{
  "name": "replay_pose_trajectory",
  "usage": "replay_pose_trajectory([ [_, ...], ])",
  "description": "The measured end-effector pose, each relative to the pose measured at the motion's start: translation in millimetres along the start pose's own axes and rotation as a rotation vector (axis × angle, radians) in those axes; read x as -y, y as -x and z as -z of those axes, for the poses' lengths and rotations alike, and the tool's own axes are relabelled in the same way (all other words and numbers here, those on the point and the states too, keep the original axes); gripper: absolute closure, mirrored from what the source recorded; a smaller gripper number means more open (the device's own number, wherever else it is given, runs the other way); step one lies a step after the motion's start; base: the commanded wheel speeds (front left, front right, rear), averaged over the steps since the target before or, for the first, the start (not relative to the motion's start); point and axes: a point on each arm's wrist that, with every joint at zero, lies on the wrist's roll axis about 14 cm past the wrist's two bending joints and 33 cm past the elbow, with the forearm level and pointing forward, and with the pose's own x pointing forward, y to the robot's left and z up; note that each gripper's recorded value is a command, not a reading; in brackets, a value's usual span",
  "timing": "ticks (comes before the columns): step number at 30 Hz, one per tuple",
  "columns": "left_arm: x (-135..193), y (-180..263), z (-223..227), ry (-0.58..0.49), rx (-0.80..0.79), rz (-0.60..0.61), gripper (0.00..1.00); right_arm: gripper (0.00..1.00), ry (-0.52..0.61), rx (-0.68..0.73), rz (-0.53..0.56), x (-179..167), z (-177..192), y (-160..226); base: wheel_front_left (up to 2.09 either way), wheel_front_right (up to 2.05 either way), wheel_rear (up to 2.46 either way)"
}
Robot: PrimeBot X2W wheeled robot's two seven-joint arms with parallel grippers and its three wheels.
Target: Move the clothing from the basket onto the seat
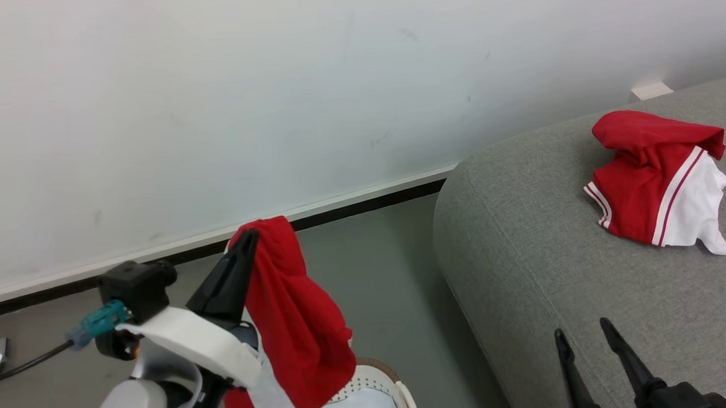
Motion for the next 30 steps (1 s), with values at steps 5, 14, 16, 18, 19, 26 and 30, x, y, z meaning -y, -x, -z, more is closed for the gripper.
replay_pose_trajectory([
  [5,19,6,-27,-0.009,0.050,0.049,1.00,0.00,-0.012,-0.004,-0.100,-33,2,-1,0.00,0.00,0.00],
  [14,36,10,-42,-0.017,0.068,0.103,1.00,0.00,0.025,0.047,-0.340,-84,-19,-6,0.00,0.00,0.00],
  [16,38,10,-42,-0.020,0.068,0.109,1.00,0.00,0.050,0.056,-0.386,-90,-23,-9,0.00,0.00,0.00],
  [18,39,9,-44,-0.024,0.071,0.114,1.00,0.00,0.077,0.058,-0.436,-96,-25,-11,0.00,0.00,0.00],
  [19,40,9,-45,-0.025,0.073,0.117,1.00,0.00,0.090,0.056,-0.465,-100,-25,-11,0.00,0.00,0.00],
  [26,45,10,-50,-0.034,0.085,0.135,1.00,0.00,0.120,0.049,-0.625,-128,-31,-19,0.00,0.00,0.00],
  [30,52,12,-50,-0.039,0.081,0.156,1.00,0.00,0.121,0.033,-0.711,-148,-29,-22,0.00,0.00,0.00],
])
